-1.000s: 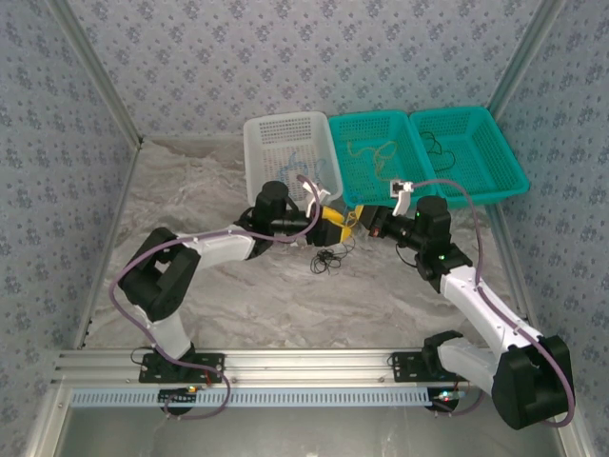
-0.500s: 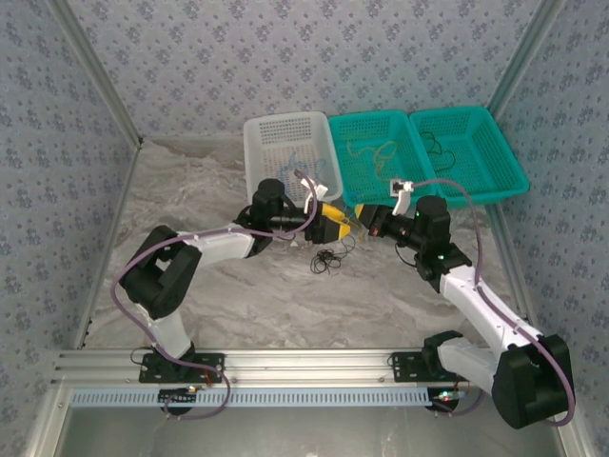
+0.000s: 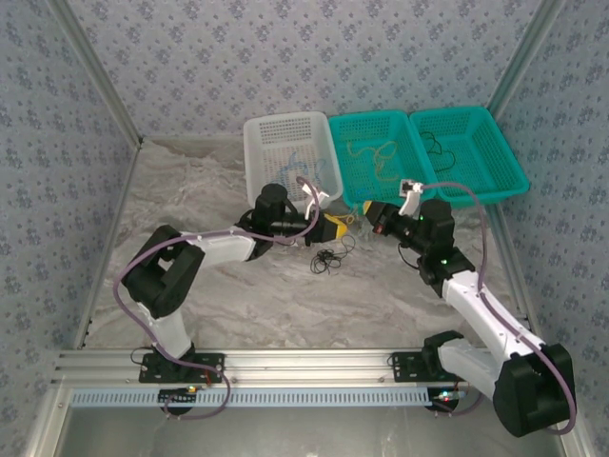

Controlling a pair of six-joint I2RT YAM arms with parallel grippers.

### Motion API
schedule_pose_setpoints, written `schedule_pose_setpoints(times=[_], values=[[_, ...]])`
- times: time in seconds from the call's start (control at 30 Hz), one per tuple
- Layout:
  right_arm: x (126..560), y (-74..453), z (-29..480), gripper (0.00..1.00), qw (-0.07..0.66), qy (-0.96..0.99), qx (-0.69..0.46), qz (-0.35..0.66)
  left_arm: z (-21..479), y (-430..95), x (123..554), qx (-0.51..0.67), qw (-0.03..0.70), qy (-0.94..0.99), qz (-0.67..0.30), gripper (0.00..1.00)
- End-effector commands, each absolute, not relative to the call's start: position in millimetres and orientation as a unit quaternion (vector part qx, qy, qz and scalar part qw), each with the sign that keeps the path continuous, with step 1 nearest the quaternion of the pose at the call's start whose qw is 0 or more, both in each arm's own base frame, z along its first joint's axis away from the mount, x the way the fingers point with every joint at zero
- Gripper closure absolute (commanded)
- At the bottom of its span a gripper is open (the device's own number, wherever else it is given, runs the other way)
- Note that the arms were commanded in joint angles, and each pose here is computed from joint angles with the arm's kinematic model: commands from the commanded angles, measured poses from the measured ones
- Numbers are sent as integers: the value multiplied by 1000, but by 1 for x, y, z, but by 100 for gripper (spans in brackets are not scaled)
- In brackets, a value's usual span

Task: Untangle the cables

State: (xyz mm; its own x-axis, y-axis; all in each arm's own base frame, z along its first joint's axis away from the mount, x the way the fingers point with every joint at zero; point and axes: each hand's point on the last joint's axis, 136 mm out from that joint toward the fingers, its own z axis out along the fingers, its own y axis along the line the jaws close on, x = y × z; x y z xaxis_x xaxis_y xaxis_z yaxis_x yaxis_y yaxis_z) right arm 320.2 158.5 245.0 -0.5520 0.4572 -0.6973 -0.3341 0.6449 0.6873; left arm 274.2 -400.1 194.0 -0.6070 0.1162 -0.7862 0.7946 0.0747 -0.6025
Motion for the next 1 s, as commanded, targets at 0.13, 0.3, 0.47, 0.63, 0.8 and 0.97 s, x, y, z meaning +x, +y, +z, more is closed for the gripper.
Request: schedule_pose_setpoints(times=[0.13,0.3,0.47,0.63,0.8,0.97], values=[[326,105,233,100,492,783,135,355,172,-385,283,311,292,720,-547,100],[317,46,222,100,503,784,212,295,151,-328,332,170,356,785,-477,100],[306,5,220,100,512,766,266,285,140,-283,345,87,382,810,-437,100],[311,54,262,100,529,744,126,389,150,-290,335,116,366,808,-447,100],[322,132,275,100,507,769,-37,388,152,-284,339,99,374,816,-429,100],[370,193,258,100,451,797,-85,394,147,-278,340,81,370,828,-412,100]])
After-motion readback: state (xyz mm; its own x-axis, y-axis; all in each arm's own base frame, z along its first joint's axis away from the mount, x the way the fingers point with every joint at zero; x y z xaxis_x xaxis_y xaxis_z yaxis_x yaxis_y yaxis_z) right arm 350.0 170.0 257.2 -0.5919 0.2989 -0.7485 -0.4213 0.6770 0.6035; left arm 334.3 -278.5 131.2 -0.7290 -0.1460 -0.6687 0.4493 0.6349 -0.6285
